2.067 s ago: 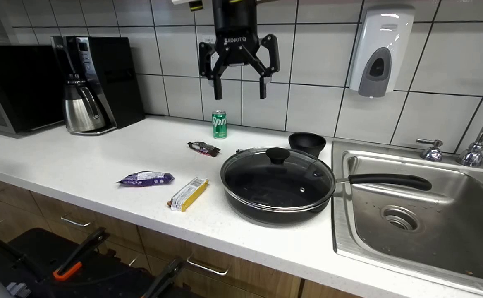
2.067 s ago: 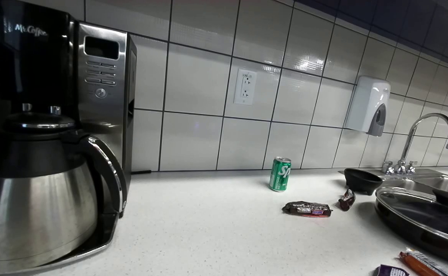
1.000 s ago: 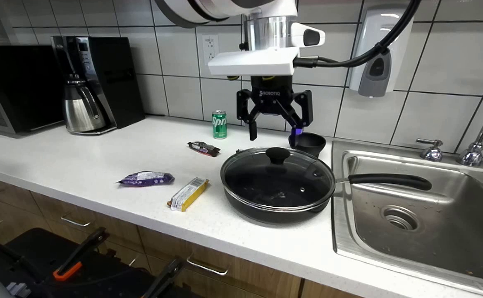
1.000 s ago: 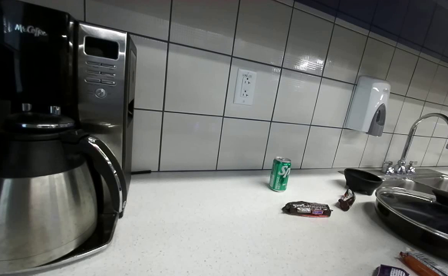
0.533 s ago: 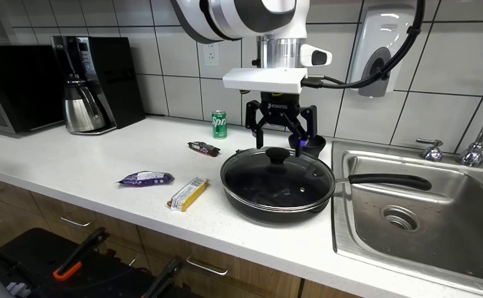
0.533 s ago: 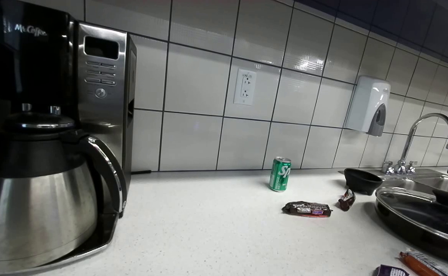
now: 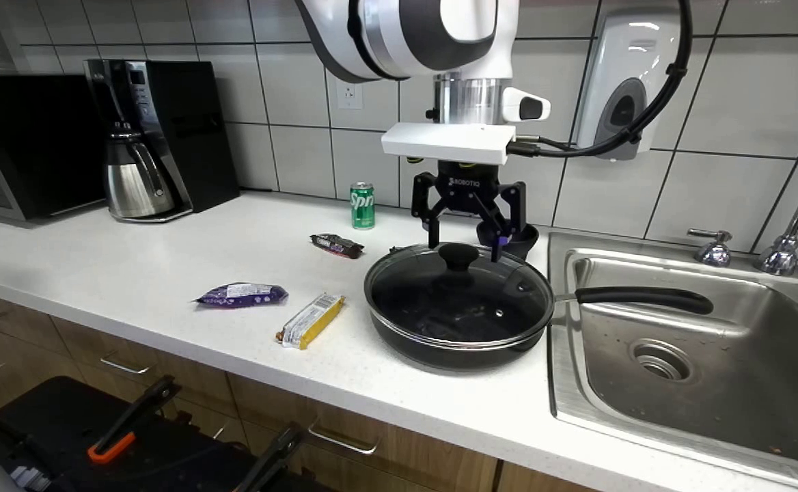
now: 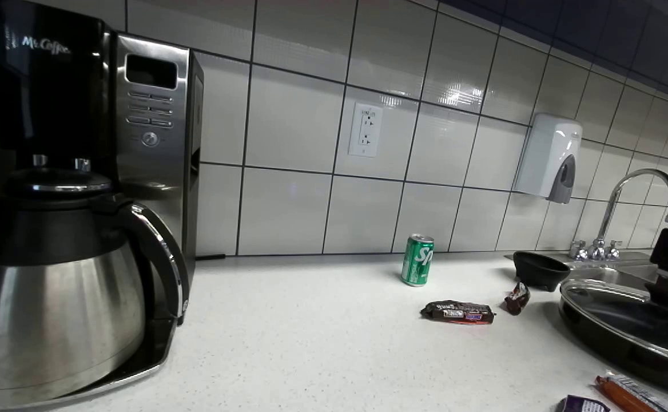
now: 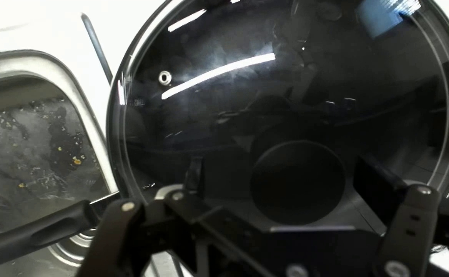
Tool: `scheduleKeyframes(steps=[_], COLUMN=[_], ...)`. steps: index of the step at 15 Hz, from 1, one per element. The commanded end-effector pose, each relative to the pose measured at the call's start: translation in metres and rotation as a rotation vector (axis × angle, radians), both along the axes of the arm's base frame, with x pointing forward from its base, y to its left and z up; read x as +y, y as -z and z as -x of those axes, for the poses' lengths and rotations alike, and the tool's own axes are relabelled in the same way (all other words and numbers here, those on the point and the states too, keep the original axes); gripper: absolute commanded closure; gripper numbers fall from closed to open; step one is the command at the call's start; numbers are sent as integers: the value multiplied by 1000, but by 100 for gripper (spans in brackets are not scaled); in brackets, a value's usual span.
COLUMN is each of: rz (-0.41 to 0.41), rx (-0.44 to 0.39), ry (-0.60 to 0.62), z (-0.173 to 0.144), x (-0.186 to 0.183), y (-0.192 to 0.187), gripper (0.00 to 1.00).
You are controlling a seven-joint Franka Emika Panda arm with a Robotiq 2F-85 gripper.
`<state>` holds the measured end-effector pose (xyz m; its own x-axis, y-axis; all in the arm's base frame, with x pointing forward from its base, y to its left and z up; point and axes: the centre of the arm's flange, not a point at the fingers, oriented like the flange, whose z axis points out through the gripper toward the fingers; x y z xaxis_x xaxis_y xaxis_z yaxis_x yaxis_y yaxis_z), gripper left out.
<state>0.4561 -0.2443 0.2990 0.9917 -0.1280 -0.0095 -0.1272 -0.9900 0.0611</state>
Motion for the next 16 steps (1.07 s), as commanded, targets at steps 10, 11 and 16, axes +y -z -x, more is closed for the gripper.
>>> scheduleKeyframes(steps=[10,11,16], rz=[5,6,16], rx=[33,33,28], ry=[-44,-48,-74], z=[-26,-26,-28], x=[-2,-2,4], y=[14,14,10], gripper=[0,0,51])
